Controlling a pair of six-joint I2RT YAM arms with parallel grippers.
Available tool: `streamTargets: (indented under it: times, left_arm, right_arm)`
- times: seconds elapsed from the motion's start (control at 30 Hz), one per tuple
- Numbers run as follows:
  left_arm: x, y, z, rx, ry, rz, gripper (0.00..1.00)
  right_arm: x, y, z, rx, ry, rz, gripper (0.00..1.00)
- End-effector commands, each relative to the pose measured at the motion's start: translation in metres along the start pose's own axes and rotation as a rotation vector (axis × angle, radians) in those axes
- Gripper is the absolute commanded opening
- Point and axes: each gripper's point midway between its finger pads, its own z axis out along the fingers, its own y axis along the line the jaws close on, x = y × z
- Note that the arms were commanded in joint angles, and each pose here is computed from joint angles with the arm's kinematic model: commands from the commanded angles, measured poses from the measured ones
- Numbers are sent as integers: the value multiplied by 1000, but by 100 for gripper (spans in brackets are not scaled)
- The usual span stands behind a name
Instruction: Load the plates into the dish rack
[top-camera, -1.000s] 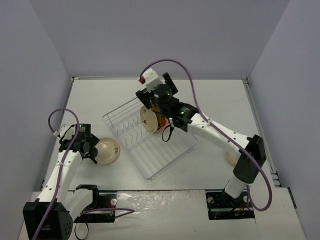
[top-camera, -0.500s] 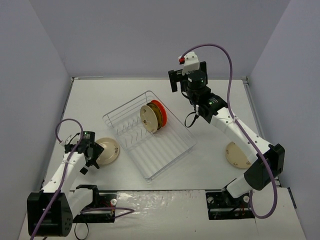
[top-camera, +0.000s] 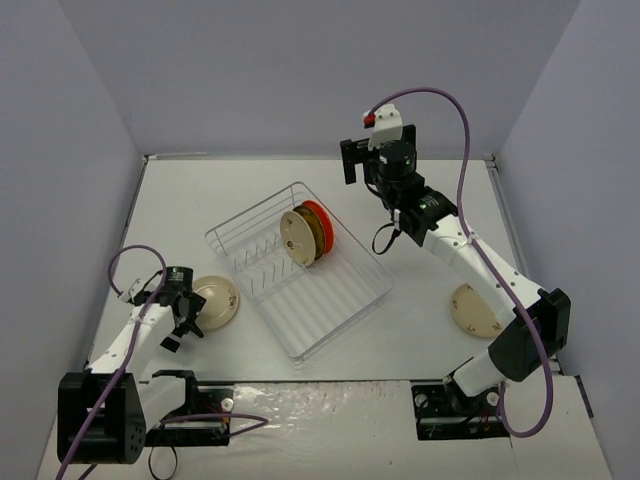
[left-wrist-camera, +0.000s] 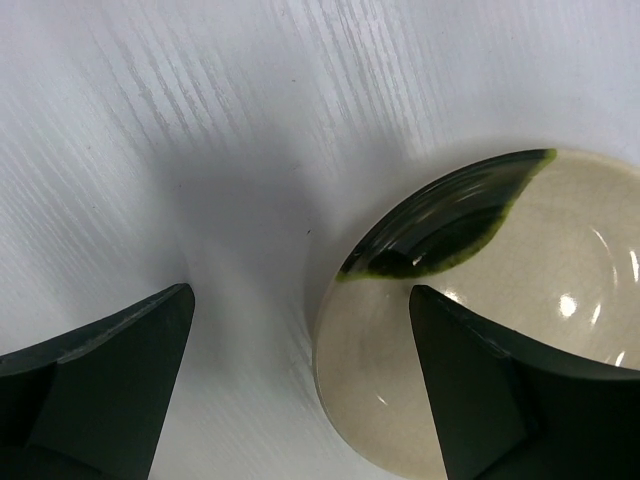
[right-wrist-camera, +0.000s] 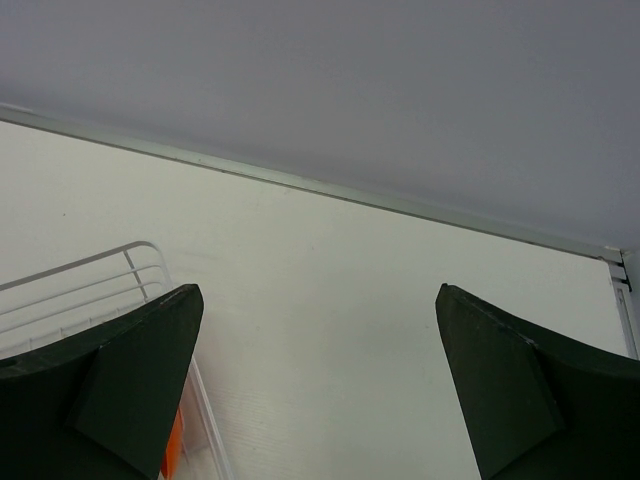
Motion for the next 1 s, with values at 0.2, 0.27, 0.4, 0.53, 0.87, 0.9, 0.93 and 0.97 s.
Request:
streamTargets:
  times: [0.2,0.27,0.4,0.53,0.87,0.9,0.93,0.97]
  left_arm:
    - [17,-17,18,84,45,-128,64]
    - [17,-15,20,76,43,-138,61]
    - [18,-18,24,95,33,-149,43]
    - [17,-18,24,94,33,-139,39]
    - [14,-18,23,62,34,-106,0]
    - [13,-16,23,49,30,-107,0]
    - [13,-15,22,40,31,-103,0]
    - [12,-15,21,36,31,-101,0]
  right_arm:
    - [-48,-25,-23,53,-153,95,100]
    - [-47,-25,-24,52,-154,101,100]
    - [-48,-26,-27,45,-156,108,100]
    - [-51,-27,-32,46,-163,118,100]
    - [-54,-35,-41,65,-177,131,100]
    - [-55,-34,-42,63,-179,132,100]
    - [-55,-35,-42,64,-179,133,100]
    - [-55,-35,-43,64,-180,133,100]
